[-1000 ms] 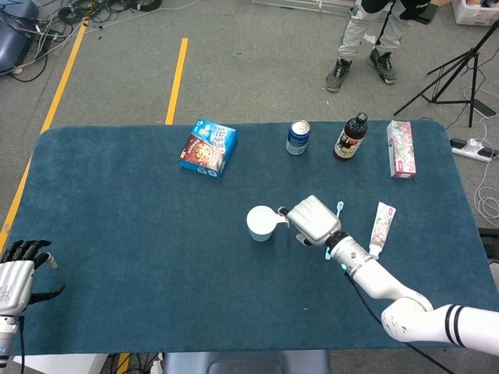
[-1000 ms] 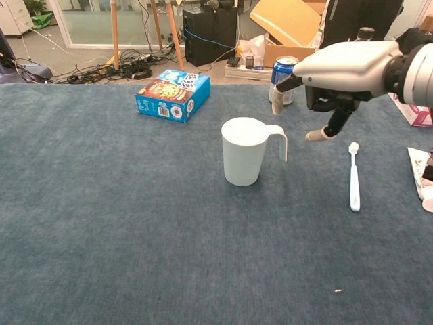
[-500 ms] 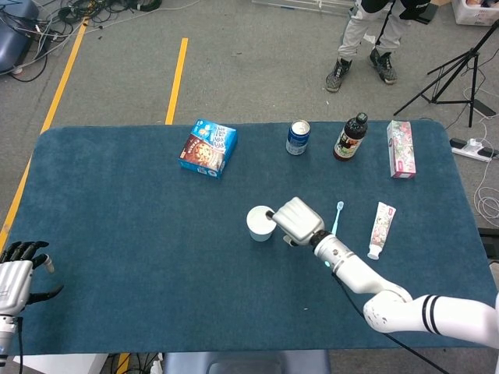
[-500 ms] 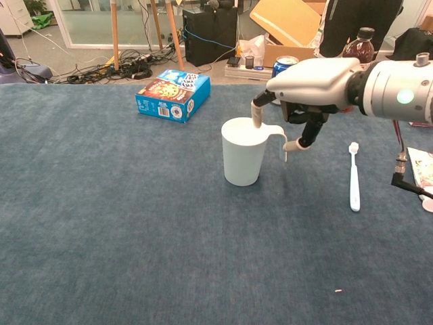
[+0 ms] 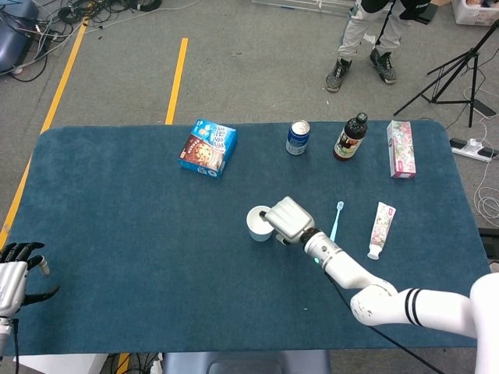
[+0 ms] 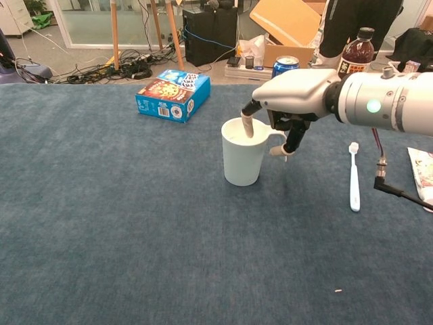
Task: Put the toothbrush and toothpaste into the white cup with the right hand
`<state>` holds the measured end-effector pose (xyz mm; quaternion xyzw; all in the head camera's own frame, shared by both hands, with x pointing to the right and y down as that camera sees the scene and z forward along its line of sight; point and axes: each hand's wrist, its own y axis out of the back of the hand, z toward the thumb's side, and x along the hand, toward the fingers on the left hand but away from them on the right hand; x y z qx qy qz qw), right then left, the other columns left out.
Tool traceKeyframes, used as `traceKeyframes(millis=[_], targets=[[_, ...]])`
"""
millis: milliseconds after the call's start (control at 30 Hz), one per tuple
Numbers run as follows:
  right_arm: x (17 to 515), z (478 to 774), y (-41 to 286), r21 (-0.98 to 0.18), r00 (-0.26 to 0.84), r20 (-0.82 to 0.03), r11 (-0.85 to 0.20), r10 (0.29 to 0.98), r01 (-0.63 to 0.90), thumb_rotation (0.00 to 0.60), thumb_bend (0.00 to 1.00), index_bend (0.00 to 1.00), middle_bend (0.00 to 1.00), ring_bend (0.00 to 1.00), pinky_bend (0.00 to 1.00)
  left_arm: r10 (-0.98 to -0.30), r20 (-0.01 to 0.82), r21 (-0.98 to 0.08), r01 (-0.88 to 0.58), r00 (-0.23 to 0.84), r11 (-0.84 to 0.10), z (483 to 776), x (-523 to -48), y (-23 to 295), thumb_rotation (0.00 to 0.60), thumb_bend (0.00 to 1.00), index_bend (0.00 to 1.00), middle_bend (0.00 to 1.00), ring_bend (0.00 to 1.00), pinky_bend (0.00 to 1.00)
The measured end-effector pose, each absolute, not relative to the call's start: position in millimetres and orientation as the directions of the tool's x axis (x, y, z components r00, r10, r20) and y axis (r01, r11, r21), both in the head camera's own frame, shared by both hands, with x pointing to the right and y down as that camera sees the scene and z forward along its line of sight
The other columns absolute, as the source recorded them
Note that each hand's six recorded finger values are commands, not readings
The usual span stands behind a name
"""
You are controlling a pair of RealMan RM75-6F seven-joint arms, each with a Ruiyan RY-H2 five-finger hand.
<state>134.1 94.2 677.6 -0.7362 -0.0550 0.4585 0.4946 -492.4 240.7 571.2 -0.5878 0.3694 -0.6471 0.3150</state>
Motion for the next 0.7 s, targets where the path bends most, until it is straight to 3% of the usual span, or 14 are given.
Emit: traceKeyframes(millis=[700], targets=[[126.6,690.6,99.4,-0.773,0.576,-0.629,-0.502,0.523,-0.388,0.6,0.3,0.51,1.0,1.0,1.0,-0.846,0.523,-0.852,-0.034,-0.108,-0.523,567.8,-493.4,241.6,0.6,0.0,0.58,0.25,0.18,0.13]])
